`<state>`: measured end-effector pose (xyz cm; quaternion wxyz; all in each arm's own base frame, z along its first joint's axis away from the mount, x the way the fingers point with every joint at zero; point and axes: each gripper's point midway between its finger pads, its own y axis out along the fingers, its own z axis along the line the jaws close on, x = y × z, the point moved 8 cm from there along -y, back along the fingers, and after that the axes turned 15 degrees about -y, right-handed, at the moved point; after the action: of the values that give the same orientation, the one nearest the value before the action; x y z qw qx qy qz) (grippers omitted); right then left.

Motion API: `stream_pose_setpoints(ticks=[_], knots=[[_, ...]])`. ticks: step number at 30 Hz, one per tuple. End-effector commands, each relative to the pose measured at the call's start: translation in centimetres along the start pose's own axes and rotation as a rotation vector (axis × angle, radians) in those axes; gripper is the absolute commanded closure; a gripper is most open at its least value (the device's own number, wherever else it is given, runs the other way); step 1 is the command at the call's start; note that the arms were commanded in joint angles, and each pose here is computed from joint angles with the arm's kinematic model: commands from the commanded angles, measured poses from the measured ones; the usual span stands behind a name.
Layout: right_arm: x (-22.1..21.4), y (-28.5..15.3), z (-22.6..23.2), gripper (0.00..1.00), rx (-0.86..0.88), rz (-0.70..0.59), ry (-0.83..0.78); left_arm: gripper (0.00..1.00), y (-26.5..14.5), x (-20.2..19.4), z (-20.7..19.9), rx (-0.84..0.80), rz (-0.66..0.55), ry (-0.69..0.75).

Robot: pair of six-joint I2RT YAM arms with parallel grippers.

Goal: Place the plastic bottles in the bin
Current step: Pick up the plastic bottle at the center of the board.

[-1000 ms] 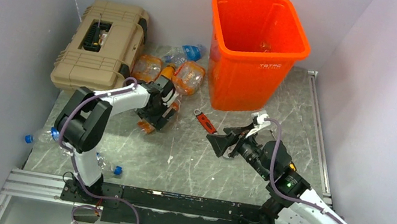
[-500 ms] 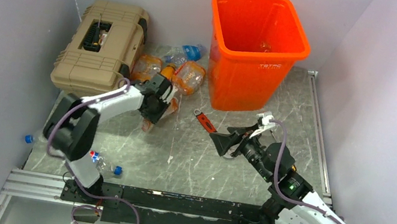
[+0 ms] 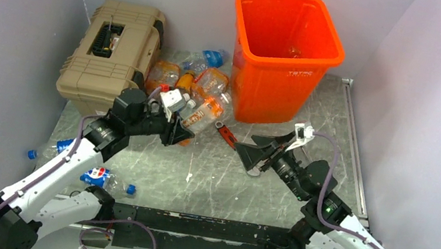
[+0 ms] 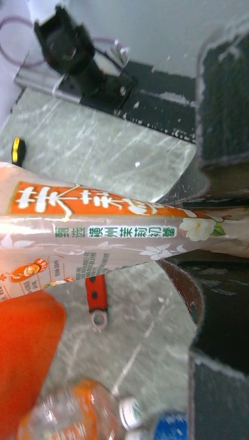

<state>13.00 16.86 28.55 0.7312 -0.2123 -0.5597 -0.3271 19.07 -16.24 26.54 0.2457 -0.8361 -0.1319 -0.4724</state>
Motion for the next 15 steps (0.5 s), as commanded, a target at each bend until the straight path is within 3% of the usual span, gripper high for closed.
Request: stream_pose_setpoints(ticks=[1,9,15], knots=[[6.9,-0.7,3.1,0.08,0.177,-0.250,0.059,0.68,0.0,0.7,-2.6,-0.270,-0.058,0.067],[9.2,0.5,4.6,0.08,0.262,-0.303,0.120,0.70,-0.6,0.1,-4.0,-0.412,-0.163,0.170],[9.6,2.3,5.1,0.10,0.273,-0.293,0.174,0.72,-0.9,-0.4,-4.4,-0.419,-0.203,0.217]])
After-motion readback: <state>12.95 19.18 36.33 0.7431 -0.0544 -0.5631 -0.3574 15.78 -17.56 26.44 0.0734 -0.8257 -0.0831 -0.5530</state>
